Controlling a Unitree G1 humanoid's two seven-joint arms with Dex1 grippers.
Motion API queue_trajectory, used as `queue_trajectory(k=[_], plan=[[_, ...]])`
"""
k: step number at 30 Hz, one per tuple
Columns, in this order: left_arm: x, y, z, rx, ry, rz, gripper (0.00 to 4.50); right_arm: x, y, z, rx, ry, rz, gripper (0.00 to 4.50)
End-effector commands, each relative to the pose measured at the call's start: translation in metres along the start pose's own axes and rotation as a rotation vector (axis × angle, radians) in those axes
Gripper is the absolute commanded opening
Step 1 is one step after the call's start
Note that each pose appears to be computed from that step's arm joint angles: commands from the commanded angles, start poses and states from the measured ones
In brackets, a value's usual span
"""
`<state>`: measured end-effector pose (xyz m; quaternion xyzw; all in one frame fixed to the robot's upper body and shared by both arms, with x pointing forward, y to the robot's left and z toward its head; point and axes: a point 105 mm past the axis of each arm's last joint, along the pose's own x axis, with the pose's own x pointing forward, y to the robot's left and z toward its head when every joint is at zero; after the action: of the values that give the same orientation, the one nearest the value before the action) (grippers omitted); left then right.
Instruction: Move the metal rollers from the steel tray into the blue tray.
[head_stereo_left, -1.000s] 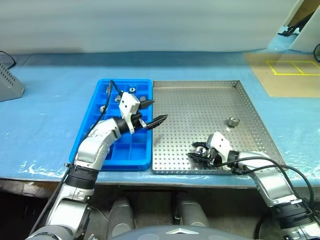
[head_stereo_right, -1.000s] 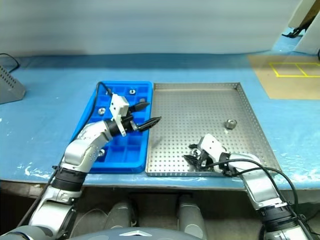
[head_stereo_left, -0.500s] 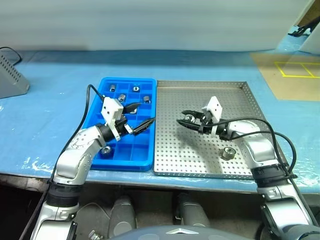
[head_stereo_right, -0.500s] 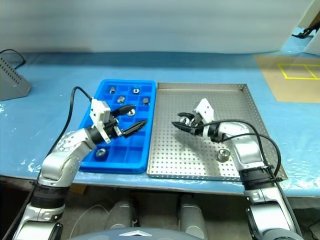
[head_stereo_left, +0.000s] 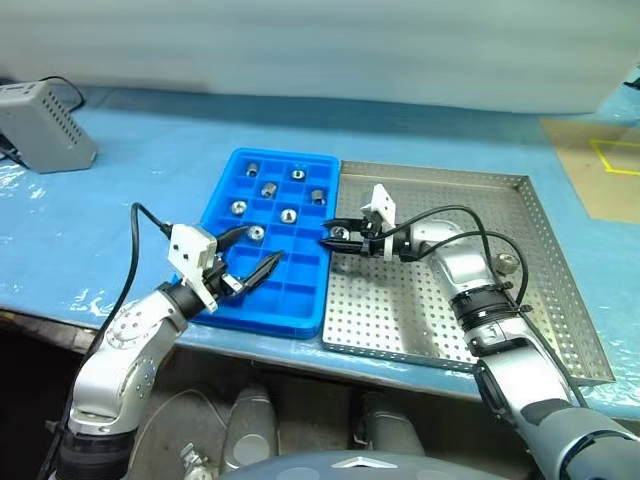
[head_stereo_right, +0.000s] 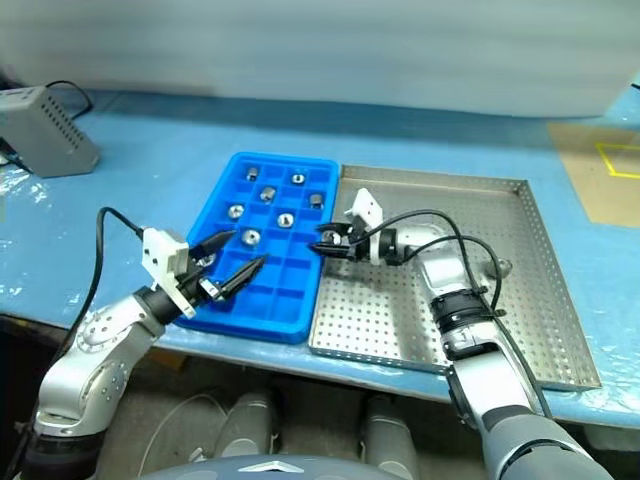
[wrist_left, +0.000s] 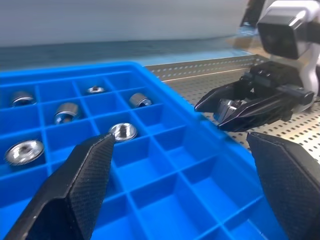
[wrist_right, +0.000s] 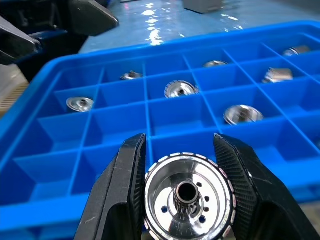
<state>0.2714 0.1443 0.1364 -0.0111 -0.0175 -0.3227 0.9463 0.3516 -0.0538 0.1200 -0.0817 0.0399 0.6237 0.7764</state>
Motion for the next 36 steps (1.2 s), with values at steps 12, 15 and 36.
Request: queue_trajectory(k=[12,15,36], plan=[[-0.027,-0.015,0.015,0.032,-0.027,0.029,4.50,0.116,-0.008,0.076,-0.096,0.051,0.017,1.69],[-0.027,-0.016,0.014,0.030,-0.022,0.030,4.50,0.122,-0.002,0.069,-0.107,0.075,0.054,1.69],[-0.019,-0.013,0.016,0.041,-0.025,0.011,4.50,0.096,0.015,0.039,-0.103,0.135,0.207,1.69]])
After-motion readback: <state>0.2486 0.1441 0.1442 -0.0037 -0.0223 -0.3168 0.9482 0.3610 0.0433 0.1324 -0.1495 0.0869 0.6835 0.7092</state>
